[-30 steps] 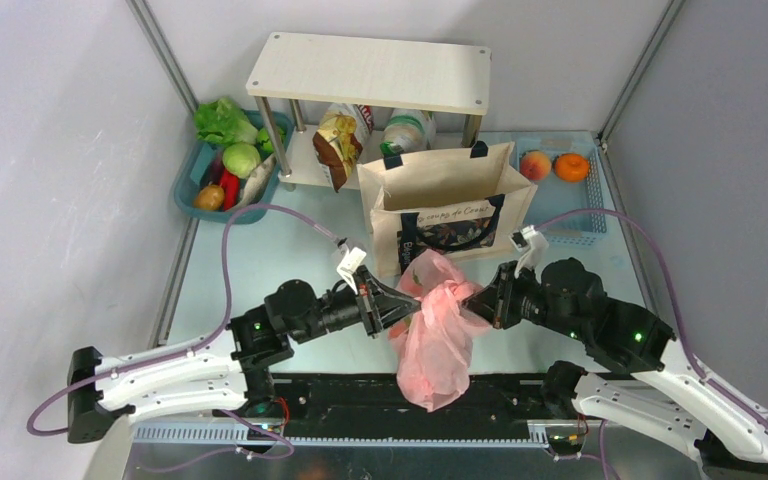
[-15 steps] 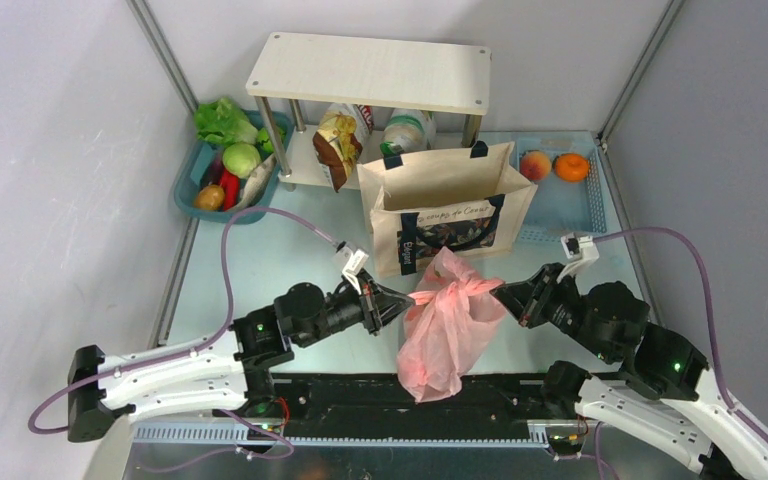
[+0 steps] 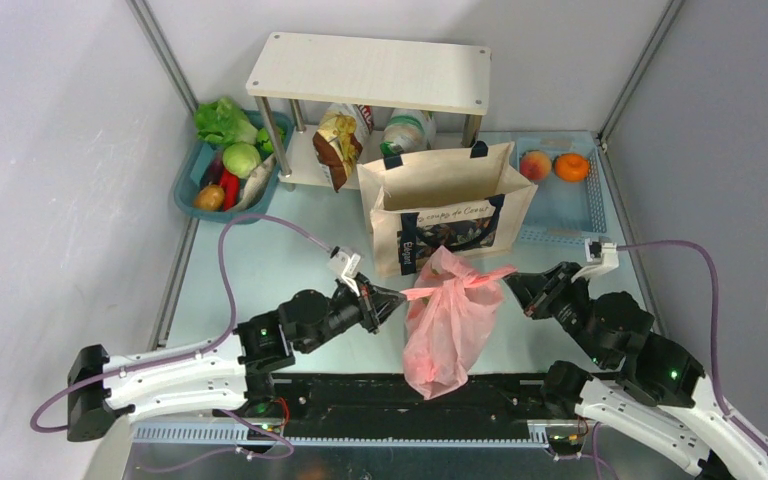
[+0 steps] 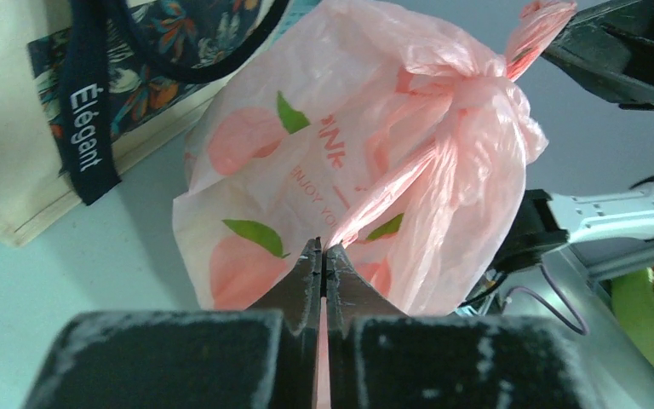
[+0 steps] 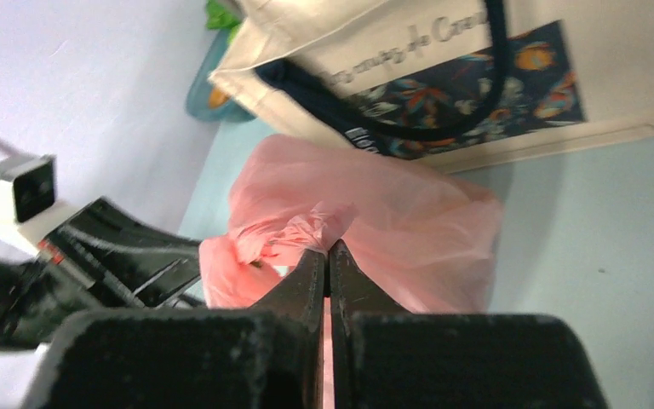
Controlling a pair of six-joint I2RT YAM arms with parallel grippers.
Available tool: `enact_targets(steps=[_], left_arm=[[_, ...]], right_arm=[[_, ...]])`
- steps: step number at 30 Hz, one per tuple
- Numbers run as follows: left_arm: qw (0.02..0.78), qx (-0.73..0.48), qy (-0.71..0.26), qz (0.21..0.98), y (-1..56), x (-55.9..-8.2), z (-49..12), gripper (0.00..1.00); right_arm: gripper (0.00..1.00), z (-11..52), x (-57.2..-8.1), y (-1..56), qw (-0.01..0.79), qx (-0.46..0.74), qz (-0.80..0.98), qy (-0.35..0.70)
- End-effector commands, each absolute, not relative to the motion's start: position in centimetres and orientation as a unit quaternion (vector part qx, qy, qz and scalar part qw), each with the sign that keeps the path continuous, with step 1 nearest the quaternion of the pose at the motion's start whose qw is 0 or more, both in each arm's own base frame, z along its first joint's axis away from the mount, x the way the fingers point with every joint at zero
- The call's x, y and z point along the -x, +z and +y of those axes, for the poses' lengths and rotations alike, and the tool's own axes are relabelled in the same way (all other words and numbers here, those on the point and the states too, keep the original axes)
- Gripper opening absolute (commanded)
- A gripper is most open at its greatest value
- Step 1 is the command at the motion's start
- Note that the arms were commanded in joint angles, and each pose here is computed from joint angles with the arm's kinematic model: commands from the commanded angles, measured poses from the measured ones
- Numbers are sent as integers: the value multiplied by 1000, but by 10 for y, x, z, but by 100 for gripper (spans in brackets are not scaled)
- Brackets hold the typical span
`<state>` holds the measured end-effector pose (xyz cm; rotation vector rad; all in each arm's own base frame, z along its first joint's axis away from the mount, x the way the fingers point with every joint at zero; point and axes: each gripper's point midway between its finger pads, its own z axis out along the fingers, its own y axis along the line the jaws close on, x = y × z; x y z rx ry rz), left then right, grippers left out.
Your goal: Place the mixed food into the grocery bags and tie them
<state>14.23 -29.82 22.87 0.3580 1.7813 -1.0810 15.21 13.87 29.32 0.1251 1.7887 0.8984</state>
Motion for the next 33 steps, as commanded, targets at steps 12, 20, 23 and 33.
enact_targets(steps=[12,20,23,33], left_arm=[[483,-14,-281,829,98,-173,-234,0],[501,-30,-326,801,126,-170,-241,0],[492,-47,-357,792,138,-163,-254,0],[473,-85,-409,776,153,-151,-280,0]], right_arm=[[0,-11,-178,235,597,-346,722,43],[45,24,-180,243,560,-289,766,126],[90,35,-173,251,534,-309,767,178],[99,83,-164,259,442,-343,773,300]])
